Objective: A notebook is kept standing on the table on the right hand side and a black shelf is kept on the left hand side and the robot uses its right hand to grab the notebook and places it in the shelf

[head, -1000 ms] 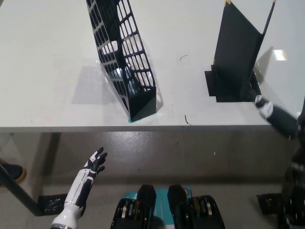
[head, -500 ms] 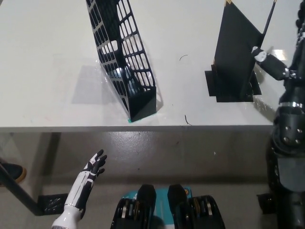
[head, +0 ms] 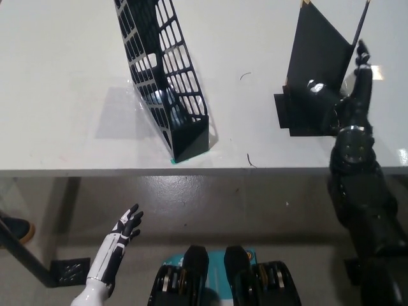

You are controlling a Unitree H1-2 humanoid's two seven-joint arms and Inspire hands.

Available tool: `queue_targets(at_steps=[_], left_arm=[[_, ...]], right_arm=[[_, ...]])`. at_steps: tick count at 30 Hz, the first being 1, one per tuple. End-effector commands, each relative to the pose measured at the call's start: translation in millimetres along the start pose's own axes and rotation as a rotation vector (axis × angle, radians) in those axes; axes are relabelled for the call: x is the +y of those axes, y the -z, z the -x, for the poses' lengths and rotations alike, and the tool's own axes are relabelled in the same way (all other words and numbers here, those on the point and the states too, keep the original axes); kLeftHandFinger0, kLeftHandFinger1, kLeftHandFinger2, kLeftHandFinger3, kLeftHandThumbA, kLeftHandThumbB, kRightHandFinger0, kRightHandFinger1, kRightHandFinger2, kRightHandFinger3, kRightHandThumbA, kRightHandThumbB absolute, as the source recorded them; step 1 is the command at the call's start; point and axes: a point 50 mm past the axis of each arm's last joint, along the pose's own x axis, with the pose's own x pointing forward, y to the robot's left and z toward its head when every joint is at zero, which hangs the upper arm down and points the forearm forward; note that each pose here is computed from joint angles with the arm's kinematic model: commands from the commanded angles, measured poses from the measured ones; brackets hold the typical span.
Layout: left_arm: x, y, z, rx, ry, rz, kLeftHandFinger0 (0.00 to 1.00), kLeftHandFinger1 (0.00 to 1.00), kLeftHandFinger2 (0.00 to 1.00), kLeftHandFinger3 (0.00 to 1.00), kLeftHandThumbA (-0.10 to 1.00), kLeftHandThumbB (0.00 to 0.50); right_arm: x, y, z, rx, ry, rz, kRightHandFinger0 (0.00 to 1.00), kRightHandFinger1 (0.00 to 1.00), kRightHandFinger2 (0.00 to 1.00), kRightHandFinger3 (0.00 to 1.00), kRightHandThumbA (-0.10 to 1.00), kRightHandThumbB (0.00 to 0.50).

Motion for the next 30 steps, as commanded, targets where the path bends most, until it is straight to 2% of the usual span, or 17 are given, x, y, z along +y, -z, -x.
queue_targets(at_steps=[1,2,3,4,5,6,7,8,9,11,15,18,20,22,26,27,30], left_arm=[[4,-10,-1,-0.069,-0.015,-0.013,1.00,1.00,1.00,1.00,1.00,0.118],[4,-10,-1,-0.068,-0.016,-0.011,1.00,1.00,1.00,1.00,1.00,0.117],[4,-10,-1,-0.067,-0.015,-0.009,1.00,1.00,1.00,1.00,1.00,0.122],[4,-11,-3,-0.069,-0.011,-0.003,1.00,1.00,1.00,1.00,1.00,0.118],[4,-12,-5,-0.074,-0.008,0.001,1.00,1.00,1.00,1.00,1.00,0.121],[5,-13,-6,-0.076,-0.008,0.000,1.00,1.00,1.00,1.00,1.00,0.114],[5,-13,-6,-0.078,-0.008,0.001,1.00,1.00,1.00,1.00,1.00,0.113],[7,-14,-8,-0.078,-0.012,0.005,1.00,1.00,1.00,1.00,1.00,0.108],[7,-15,-8,-0.079,-0.015,0.003,1.00,1.00,1.00,1.00,1.00,0.099],[6,-16,-7,-0.080,-0.016,0.003,1.00,1.00,1.00,1.00,1.00,0.097],[6,-15,-8,-0.078,-0.014,0.003,1.00,1.00,1.00,1.00,1.00,0.119],[6,-14,-8,-0.076,-0.017,0.004,1.00,1.00,1.00,1.00,1.00,0.123],[6,-14,-8,-0.075,-0.017,-0.005,1.00,1.00,1.00,1.00,1.00,0.132],[8,-14,-8,-0.074,-0.019,-0.017,1.00,1.00,1.00,1.00,1.00,0.139],[9,-14,-8,-0.074,-0.016,-0.018,1.00,1.00,1.00,1.00,1.00,0.144],[9,-14,-8,-0.073,-0.017,-0.016,1.00,1.00,1.00,1.00,1.00,0.147],[9,-14,-8,-0.068,-0.020,-0.019,1.00,1.00,1.00,1.00,1.00,0.156]], right_arm=[[13,-40,-20,-0.033,0.007,-0.253,1.00,1.00,1.00,1.00,1.00,0.375],[14,-42,-21,-0.018,0.018,-0.319,1.00,1.00,1.00,1.00,0.94,0.381],[16,-46,-23,-0.006,0.069,-0.308,1.00,1.00,1.00,1.00,0.86,0.334],[17,-52,-25,0.001,0.123,-0.308,0.72,0.69,0.84,0.96,0.71,0.351],[16,-67,-29,-0.006,0.230,-0.319,0.16,0.16,0.30,0.45,0.33,0.159],[17,-75,-31,-0.031,0.260,-0.322,0.01,0.01,0.06,0.16,0.08,0.169],[17,-79,-31,-0.055,0.268,-0.326,0.00,0.00,0.08,0.13,-0.06,0.180],[18,-87,-32,-0.090,0.268,-0.352,0.00,0.00,0.10,0.13,-0.10,0.152],[19,-92,-33,-0.121,0.264,-0.352,0.00,0.00,0.14,0.20,-0.10,0.124],[20,-100,-31,-0.175,0.254,-0.348,0.00,0.00,0.29,0.39,-0.10,0.117],[21,-112,-28,-0.253,0.249,-0.341,0.00,0.00,0.37,0.54,-0.10,0.114],[19,-119,-27,-0.303,0.261,-0.313,0.00,0.00,0.36,0.53,-0.10,0.114],[18,-124,-27,-0.333,0.266,-0.293,0.00,0.00,0.31,0.38,-0.10,0.121],[18,-132,-26,-0.384,0.272,-0.268,0.00,0.00,0.31,0.32,-0.10,0.113],[19,-152,-19,-0.483,0.243,-0.288,0.00,0.00,0.37,0.42,-0.10,0.053],[20,-165,-11,-0.581,0.230,-0.249,0.00,0.00,0.35,0.44,-0.10,0.046],[23,-187,5,-0.664,0.190,-0.232,0.00,0.00,0.34,0.52,-0.10,0.053]])
